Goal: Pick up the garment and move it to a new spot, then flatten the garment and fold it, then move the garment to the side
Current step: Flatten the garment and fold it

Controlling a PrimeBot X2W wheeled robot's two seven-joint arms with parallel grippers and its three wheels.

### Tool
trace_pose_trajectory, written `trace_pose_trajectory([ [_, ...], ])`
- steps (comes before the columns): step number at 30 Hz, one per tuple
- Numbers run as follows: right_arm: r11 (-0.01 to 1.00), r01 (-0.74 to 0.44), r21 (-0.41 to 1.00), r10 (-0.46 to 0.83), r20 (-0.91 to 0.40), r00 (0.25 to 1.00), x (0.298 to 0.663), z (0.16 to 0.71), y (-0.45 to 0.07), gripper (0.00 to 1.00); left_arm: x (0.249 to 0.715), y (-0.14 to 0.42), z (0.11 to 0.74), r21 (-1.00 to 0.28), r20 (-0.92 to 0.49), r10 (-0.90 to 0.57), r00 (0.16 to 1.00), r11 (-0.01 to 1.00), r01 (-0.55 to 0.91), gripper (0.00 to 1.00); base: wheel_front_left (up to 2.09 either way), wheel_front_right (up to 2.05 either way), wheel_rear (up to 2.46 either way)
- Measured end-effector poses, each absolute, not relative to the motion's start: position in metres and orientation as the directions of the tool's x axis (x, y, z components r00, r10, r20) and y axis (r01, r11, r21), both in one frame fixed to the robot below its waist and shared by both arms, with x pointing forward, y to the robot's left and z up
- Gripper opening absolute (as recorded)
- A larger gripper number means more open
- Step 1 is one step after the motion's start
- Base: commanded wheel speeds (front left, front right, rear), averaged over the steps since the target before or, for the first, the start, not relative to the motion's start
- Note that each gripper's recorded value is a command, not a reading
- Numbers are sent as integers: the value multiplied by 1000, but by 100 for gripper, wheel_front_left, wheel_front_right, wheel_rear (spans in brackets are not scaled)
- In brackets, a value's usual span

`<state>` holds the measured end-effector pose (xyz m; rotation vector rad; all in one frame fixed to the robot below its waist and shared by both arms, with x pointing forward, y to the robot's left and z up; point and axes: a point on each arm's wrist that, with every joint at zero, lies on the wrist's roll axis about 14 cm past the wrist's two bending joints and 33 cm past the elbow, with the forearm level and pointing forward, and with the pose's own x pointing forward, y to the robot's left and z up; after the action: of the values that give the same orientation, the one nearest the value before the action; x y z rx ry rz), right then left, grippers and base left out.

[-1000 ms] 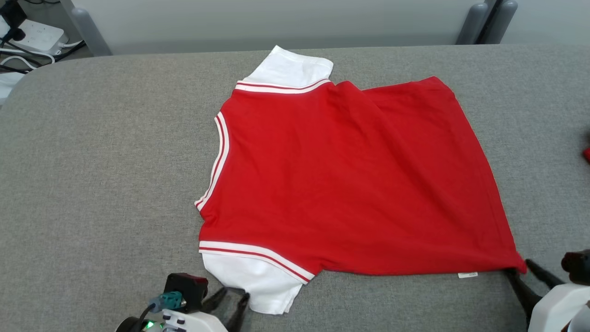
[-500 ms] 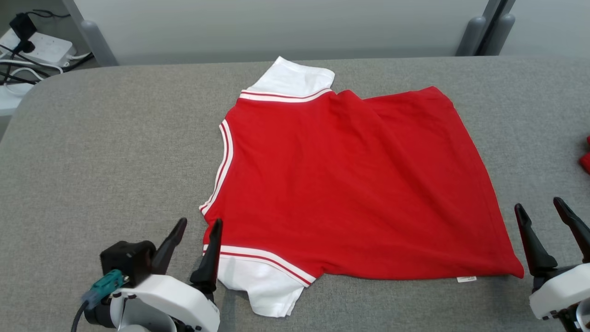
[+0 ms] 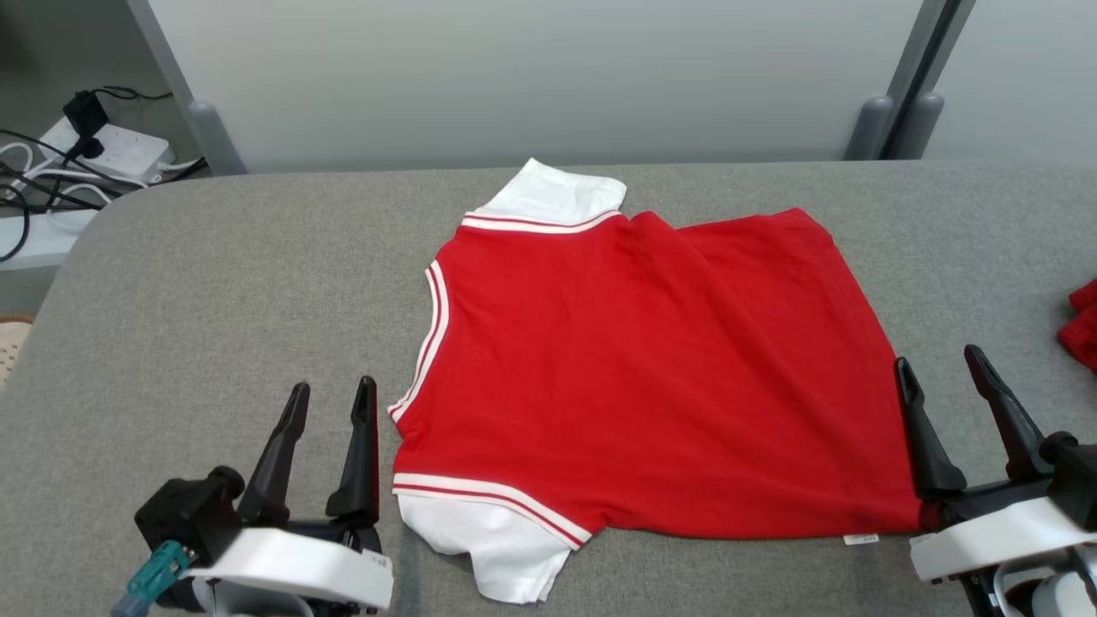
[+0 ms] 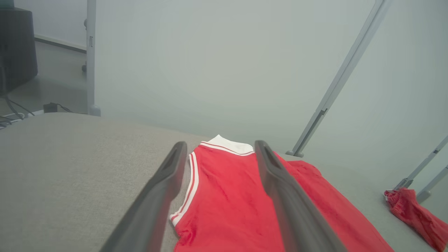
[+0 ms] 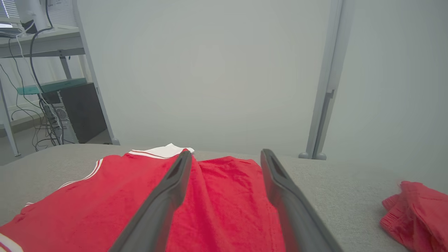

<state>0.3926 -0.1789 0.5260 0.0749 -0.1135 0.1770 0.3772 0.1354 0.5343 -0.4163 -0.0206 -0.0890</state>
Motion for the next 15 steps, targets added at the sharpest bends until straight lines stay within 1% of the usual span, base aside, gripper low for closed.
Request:
trace_pose_trajectory([
  [7,975,-190,115,163,210,964,380,553,-172,100,357,153,528,-363,73,-17,997,931,42,100,0,0,0],
  [11,976,-169,137,141,198,970,367,548,-178,100,351,154,535,-322,124,-22,992,945,62,100,0,0,0],
  [15,976,-151,155,119,202,972,358,548,-182,100,343,157,527,-277,121,-29,992,959,62,100,0,0,0],
])
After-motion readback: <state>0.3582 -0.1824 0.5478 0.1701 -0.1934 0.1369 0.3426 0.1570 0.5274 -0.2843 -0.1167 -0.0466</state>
